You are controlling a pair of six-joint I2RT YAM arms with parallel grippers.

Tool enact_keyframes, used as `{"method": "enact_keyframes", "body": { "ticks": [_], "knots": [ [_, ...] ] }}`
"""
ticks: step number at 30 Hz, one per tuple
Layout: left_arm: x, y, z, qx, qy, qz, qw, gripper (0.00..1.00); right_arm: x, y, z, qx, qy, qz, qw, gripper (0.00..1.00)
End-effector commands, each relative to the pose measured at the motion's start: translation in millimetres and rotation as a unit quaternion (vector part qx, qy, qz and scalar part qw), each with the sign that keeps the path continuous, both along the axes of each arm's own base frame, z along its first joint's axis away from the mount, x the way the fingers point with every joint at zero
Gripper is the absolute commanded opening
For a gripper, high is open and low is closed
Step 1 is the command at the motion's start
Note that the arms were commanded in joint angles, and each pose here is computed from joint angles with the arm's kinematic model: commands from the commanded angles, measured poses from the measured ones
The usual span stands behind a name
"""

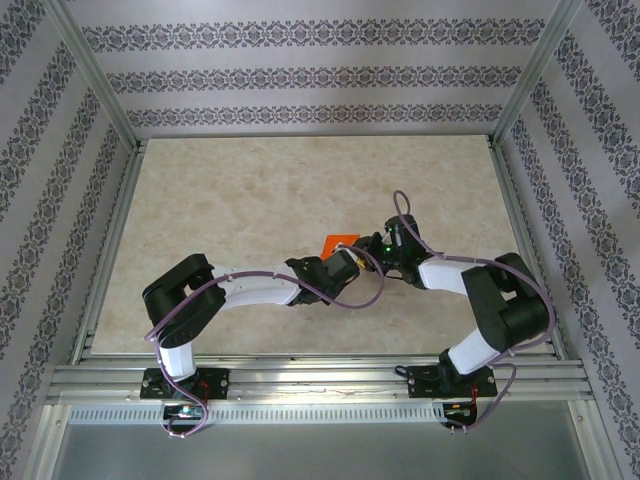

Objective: Fold a paper plane with a square sheet of paper (pick it up from the middle)
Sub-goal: Fold the wing for the fifth time at the center of the table.

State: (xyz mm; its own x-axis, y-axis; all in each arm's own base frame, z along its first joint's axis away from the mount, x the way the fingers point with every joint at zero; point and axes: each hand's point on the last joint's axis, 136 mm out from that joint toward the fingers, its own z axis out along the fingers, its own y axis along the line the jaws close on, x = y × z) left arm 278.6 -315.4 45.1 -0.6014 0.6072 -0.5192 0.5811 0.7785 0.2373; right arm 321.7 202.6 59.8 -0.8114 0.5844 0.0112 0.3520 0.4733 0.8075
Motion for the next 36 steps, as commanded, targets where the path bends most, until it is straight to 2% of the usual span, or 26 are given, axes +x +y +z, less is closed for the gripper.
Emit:
{"method": "enact_keyframes", "body": {
  "ticks": [1,6,13,19,26,32,36],
  "knots": [
    [-2.6,3.2,-1.8,0.0,0.0,0.017,1.0,0.01,-0.4,-12.4,22.1,-0.046,-0.036,0.028,0.998,0.26],
    [-1.5,0.3,-2.4,-0.034,0.014,0.037,0.999,0.0,-8.2,-39.4,34.1,-0.112,-0.063,0.02,0.991,0.34],
    [-2.2,-7.0,-8.6,-0.127,0.066,0.067,0.987,0.0,-14.9,-66.5,50.4,-0.135,-0.104,-0.024,0.985,0.4],
    [0.0,-12.3,-10.3,-0.215,0.122,0.093,0.965,0.0,-18.4,-69.3,53.7,-0.129,-0.112,-0.03,0.985,0.41],
    [2.8,-18.3,-10.4,-0.322,0.18,0.116,0.922,0.0,-18.5,-56.4,49.7,-0.099,-0.101,-0.008,0.99,0.4],
    [2.6,-23.7,-9.7,-0.368,0.208,0.111,0.899,0.0,-17.3,-43.7,46.2,-0.077,-0.095,0.018,0.992,0.4],
    [5.0,-28.4,-1.4,-0.408,0.224,0.109,0.878,0.0,-17.9,-34.0,43.3,-0.065,-0.092,0.042,0.993,0.38]
  ]
}}
